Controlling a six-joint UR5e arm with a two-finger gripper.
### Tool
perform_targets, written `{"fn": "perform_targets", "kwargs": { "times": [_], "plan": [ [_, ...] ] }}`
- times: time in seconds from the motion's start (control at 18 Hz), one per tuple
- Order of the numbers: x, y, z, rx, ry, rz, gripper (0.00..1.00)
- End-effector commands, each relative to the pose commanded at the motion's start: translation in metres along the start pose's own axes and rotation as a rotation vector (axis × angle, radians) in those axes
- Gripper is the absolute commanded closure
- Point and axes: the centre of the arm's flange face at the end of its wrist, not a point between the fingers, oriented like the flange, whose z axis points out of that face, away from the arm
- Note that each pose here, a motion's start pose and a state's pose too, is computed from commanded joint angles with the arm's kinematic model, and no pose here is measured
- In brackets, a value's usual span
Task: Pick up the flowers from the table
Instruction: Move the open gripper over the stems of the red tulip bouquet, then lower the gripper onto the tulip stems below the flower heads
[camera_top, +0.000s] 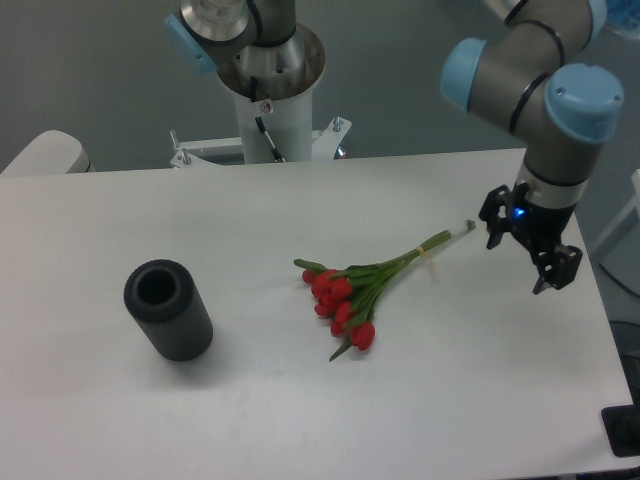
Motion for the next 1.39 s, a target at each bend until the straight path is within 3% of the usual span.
{"fn": "perform_targets", "kwargs": {
  "times": [0.17, 0.33, 0.83, 1.11, 1.28, 1.39],
  "plan": [
    [0.012, 0.004, 0.021, -0.051, -0.018, -0.042, 0.00],
    [0.023, -0.010, 0.039, -0.076, 0.021, -0.107, 0.00],
    [0.086, -0.047, 0.057, -0.036, 0.090, -0.332, 0.00],
    [0.113, -0.076, 0.069, -0.019, 0.111, -0.251, 0.00],
    [0.120, -0.085, 0.075, -0.016, 0.116, -0.064, 0.00],
    [0.126, -0.080, 0.080, -0.012, 0.131, -0.045, 0.00]
  ]
}}
